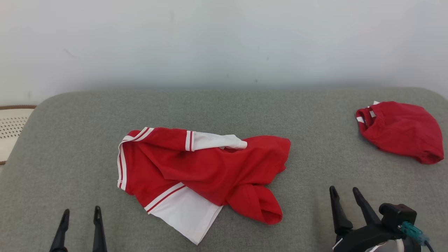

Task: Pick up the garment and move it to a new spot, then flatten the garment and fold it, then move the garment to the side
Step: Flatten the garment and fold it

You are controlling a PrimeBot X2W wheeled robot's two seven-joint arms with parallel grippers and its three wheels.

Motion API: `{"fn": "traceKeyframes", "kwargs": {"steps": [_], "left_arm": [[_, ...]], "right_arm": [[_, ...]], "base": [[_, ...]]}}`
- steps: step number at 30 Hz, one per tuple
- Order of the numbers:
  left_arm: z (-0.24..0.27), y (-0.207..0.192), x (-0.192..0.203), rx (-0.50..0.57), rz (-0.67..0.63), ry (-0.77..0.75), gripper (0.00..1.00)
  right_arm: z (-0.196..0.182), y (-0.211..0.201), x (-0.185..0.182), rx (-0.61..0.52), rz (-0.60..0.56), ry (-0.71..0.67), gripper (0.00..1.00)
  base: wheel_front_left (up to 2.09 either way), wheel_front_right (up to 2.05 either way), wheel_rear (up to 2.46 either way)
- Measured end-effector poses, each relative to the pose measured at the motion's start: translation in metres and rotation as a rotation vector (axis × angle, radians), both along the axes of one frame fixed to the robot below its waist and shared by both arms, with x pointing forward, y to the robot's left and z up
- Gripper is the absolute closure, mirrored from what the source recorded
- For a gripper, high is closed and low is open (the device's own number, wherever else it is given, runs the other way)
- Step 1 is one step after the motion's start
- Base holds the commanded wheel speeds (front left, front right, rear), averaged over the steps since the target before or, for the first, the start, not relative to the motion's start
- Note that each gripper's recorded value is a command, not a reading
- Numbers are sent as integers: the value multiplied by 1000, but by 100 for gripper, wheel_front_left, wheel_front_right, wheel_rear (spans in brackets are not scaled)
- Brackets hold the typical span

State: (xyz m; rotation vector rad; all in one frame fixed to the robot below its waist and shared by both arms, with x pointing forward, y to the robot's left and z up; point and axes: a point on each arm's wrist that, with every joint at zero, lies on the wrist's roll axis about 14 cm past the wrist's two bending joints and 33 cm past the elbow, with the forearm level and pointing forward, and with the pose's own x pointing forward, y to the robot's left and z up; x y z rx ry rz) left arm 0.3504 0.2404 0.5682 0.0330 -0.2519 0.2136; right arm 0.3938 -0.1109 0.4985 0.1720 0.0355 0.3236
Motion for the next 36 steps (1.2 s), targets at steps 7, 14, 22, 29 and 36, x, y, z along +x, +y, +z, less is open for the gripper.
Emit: {"fn": "traceKeyframes", "kwargs": {"steps": [7, 14, 22, 29, 36], "left_arm": [[-1, -3, -4, 4, -24, 2, 0], [-4, -3, -6, -7, -23, 8, 0], [-8, -3, -6, -19, -20, 17, 0], [-13, 0, -6, -34, -6, 30, 0], [-18, 4, -6, -41, 8, 45, 0]], "right_arm": [[-4, 17, 0, -8, 55, 32, 0], [-9, 41, 12, -42, 137, 74, 0], [-20, 67, 33, -76, 215, 132, 0], [-43, 86, 46, -87, 255, 231, 0], [-65, 94, 53, -86, 261, 312, 0]], "base": [[0, 0, 0], [0, 0, 0], [0, 0, 0], [0, 0, 0], [0, 0, 0]]}}
